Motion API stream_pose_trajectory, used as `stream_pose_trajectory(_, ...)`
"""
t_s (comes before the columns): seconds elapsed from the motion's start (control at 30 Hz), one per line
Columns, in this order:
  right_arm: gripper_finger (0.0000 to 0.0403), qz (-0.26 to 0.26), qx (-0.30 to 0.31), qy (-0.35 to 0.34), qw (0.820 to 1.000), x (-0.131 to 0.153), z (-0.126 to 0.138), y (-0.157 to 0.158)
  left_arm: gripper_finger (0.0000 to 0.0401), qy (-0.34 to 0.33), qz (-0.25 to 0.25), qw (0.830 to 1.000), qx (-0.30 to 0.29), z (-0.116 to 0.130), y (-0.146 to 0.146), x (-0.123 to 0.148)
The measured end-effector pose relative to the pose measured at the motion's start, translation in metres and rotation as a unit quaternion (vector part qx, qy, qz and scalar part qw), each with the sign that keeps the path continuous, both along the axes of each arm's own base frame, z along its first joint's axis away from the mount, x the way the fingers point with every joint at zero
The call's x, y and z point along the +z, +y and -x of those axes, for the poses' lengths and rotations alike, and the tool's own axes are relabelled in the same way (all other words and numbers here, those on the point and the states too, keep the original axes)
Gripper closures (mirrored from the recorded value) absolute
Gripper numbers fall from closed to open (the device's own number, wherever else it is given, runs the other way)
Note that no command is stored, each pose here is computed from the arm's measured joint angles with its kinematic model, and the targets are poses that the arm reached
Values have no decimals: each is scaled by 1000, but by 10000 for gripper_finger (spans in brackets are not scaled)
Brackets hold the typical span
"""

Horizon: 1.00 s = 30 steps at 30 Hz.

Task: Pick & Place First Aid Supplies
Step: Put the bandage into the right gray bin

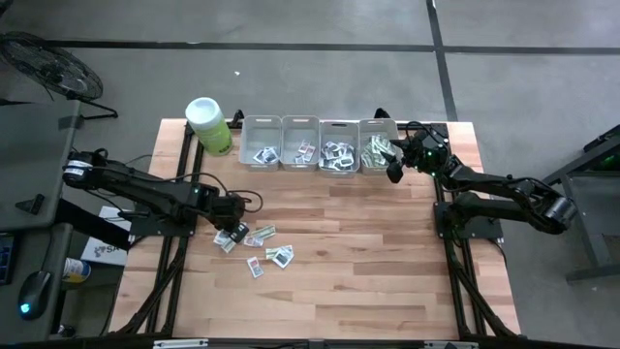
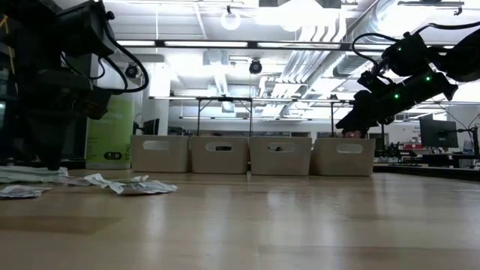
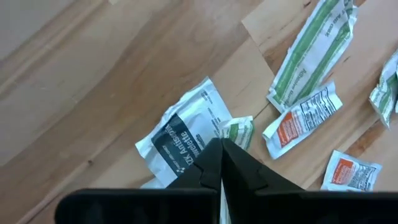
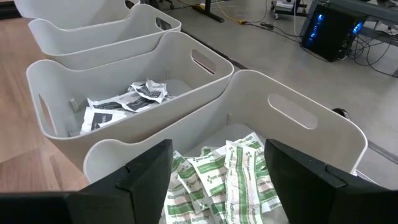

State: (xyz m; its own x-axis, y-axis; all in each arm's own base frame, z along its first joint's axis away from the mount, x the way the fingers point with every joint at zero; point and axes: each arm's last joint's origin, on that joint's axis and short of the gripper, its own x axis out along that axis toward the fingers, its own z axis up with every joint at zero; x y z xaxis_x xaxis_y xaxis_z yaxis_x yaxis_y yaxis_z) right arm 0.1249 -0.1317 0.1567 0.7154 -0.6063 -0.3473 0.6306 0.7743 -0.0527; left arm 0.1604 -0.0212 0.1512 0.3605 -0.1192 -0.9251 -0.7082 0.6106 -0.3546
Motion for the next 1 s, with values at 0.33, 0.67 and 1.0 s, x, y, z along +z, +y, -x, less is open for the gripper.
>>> stream_pose_trajectory(0.33, 153, -5, -2, -4, 1000, 0, 0, 0, 400, -2, -3, 1000, 5, -2, 0, 4)
stream_pose_trajectory(0.67, 153, -5, -2, -5, 1000, 0, 0, 0, 401, -65, -52, 996, -11, -23, 0, 49)
stream_pose_trajectory(1.0, 153, -8, -4, -7, 1000, 0, 0, 0, 401, -191, -168, 967, -21, -46, 3, 83)
